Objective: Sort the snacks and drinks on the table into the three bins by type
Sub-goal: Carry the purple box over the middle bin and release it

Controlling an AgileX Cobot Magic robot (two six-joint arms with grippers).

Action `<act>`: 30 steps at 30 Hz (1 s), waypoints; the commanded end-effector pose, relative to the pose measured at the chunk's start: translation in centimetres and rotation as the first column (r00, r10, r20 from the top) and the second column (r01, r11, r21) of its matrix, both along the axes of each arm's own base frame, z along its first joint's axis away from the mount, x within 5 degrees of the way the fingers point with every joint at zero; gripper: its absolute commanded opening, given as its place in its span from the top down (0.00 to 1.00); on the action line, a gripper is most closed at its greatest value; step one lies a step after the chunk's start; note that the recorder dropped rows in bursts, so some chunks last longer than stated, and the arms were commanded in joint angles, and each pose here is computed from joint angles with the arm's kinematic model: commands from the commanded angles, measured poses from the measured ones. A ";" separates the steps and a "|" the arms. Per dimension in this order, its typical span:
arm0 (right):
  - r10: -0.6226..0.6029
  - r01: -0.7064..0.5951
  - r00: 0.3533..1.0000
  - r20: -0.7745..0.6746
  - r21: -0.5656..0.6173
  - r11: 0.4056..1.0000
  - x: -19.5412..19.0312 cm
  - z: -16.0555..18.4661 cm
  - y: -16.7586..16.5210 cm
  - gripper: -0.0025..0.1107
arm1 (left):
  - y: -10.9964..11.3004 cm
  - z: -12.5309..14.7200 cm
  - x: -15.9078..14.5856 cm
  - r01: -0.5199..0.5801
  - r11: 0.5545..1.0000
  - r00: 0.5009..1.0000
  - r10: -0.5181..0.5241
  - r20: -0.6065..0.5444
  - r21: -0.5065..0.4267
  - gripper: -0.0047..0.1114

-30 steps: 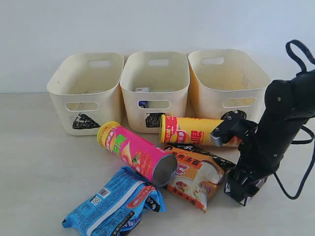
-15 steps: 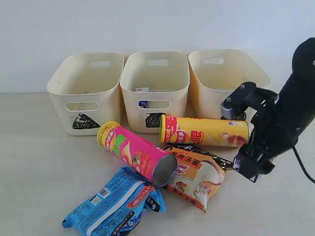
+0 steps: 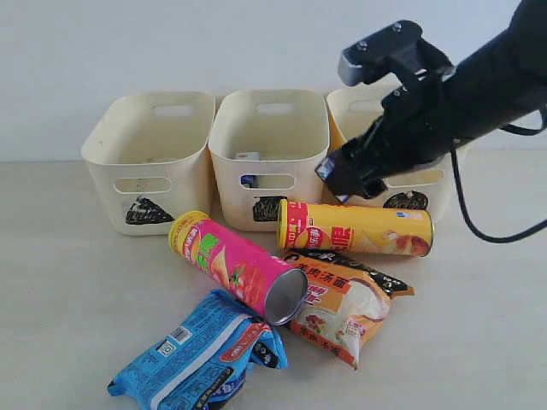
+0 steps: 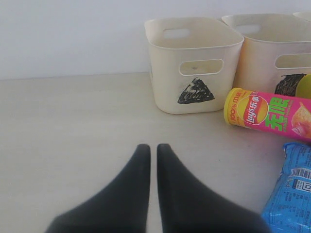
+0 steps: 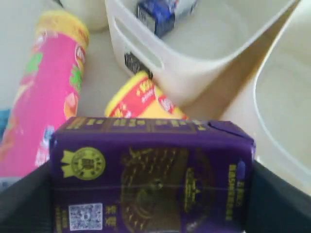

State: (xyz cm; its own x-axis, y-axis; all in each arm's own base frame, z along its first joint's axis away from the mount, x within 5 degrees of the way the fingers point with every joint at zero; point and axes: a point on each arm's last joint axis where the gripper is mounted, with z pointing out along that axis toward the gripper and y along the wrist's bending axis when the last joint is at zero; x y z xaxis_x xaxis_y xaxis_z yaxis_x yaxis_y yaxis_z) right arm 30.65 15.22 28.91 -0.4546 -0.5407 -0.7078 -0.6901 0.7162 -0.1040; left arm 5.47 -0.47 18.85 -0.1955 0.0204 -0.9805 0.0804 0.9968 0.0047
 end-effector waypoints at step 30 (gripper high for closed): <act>-0.105 0.068 0.954 0.281 0.140 0.988 16.0 -5.0 8.5 0.82 | 0.0 0.0 0.0 -0.006 1.000 1.000 0.006 0.007 -0.009 0.93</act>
